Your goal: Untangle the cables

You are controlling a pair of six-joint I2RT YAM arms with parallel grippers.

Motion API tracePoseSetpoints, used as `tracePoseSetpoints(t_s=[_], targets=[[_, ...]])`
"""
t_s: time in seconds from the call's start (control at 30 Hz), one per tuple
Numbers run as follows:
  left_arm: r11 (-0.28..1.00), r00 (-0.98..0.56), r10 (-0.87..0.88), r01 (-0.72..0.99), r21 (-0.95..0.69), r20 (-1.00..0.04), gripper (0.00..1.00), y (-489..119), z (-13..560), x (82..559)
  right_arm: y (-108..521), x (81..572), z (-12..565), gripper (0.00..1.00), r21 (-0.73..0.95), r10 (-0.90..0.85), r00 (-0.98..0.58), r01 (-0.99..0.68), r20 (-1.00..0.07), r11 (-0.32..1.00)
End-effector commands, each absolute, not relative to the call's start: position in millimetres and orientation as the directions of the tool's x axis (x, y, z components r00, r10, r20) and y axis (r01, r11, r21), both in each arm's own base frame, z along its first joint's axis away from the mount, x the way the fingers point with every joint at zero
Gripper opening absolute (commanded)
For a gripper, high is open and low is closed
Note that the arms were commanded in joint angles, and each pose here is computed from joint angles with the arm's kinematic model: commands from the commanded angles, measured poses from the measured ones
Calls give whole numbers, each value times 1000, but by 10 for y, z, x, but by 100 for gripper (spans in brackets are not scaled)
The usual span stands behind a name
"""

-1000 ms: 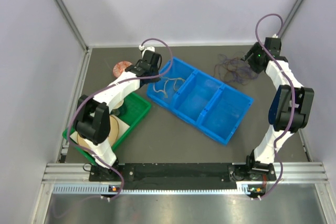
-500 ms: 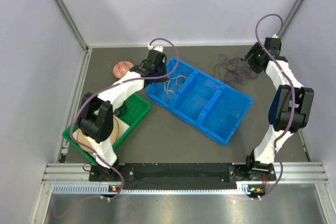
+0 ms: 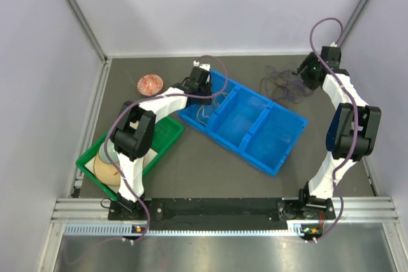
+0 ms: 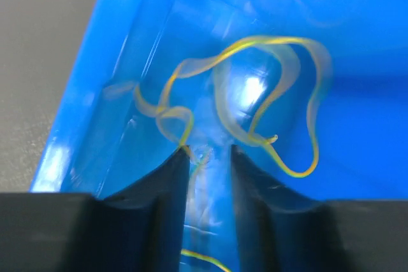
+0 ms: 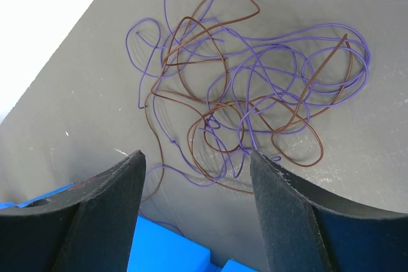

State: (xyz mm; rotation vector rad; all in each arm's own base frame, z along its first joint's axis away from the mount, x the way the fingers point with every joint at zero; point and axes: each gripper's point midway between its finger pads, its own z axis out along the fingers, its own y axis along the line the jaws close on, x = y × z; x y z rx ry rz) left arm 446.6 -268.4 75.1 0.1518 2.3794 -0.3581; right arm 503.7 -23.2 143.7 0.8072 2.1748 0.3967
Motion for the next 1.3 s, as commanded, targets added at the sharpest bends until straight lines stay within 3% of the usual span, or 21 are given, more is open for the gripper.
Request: tracePoseSetpoints(t_s=[0.0,0.37,0.43,0.57,0.87,1.27], targets=[[934,-627,1,279,-224,-779,49,-2864,1461,4632,-195,5082,1627,66,523,648,-482,383,-590,761],[924,-483,-19,326,-200,-875,58,-2850,2368,4509,-186,5086,1706,66,533,651,-473,375,-594,758],[930,-451,-29,316,-190,-892,73,-2788,2519,4510,-184,5075,1713,66,533,651,-473,375,-594,758],[932,-405,-46,312,-185,-913,86,-2725,2757,4485,-195,5065,1730,67,529,648,-470,375,-600,762],[845,-407,-140,426,-323,-903,89,-2964,3087,4272,-164,5167,1587,76,463,600,-505,382,-620,800],[812,-482,-133,447,-374,-866,88,-3146,2842,4244,13,5983,1283,60,586,690,-513,379,-511,716]])
